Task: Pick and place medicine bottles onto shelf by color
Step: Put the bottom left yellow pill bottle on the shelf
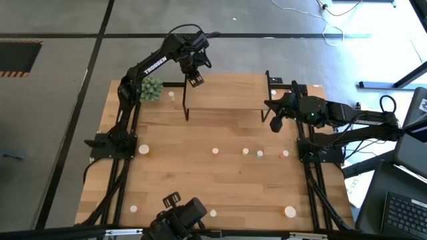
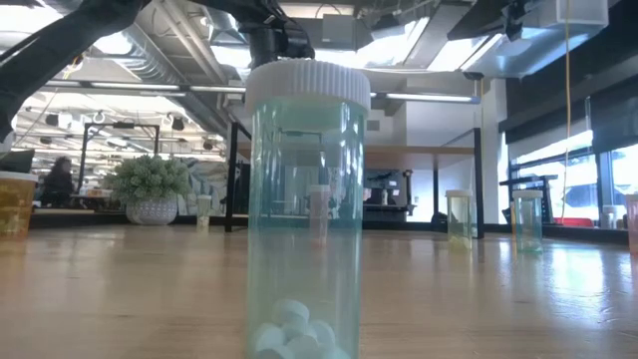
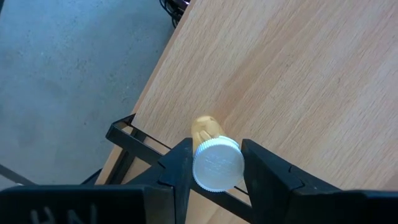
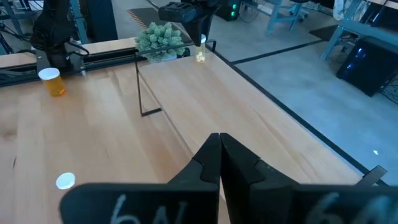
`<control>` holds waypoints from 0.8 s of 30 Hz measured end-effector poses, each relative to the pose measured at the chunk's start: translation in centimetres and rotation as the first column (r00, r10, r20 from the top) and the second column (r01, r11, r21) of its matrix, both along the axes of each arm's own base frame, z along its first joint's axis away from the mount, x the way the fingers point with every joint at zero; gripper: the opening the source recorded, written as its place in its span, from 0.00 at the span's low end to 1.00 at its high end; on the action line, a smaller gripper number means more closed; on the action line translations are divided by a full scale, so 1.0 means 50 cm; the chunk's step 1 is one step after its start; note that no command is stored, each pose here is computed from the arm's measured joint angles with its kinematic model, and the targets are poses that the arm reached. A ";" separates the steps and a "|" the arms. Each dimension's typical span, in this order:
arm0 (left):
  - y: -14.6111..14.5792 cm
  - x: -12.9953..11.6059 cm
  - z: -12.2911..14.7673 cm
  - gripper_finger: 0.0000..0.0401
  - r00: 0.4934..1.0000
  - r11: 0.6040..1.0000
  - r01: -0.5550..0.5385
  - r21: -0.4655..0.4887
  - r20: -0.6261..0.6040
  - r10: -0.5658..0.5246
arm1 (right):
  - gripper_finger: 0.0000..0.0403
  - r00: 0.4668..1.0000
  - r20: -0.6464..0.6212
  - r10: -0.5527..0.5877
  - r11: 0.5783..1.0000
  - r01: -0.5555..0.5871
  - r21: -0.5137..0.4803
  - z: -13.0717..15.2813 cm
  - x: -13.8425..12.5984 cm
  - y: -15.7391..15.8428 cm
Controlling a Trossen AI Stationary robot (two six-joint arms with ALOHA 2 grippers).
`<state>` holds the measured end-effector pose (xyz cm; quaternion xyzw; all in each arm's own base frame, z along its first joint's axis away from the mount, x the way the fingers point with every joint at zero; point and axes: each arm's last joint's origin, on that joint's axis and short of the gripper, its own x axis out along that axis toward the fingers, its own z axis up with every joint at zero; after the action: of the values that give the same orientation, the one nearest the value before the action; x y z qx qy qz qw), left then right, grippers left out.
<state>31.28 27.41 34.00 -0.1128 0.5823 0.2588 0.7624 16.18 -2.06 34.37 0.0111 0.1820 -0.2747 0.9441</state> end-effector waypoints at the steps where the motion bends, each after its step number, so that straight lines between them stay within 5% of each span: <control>1: 0.000 0.000 0.000 0.30 1.000 1.000 0.003 0.001 -0.001 -0.003 | 0.01 1.000 0.000 0.000 1.000 0.000 0.000 0.000 0.000 0.000; 24: -0.003 0.000 -0.001 0.30 1.000 0.999 0.011 -0.033 0.017 -0.010 | 0.01 1.000 0.000 0.000 1.000 0.000 0.000 0.000 0.000 0.000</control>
<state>31.29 27.28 33.96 -0.1243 0.5806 0.2443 0.7667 16.18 -2.06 34.37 0.0111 0.1822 -0.2747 0.9441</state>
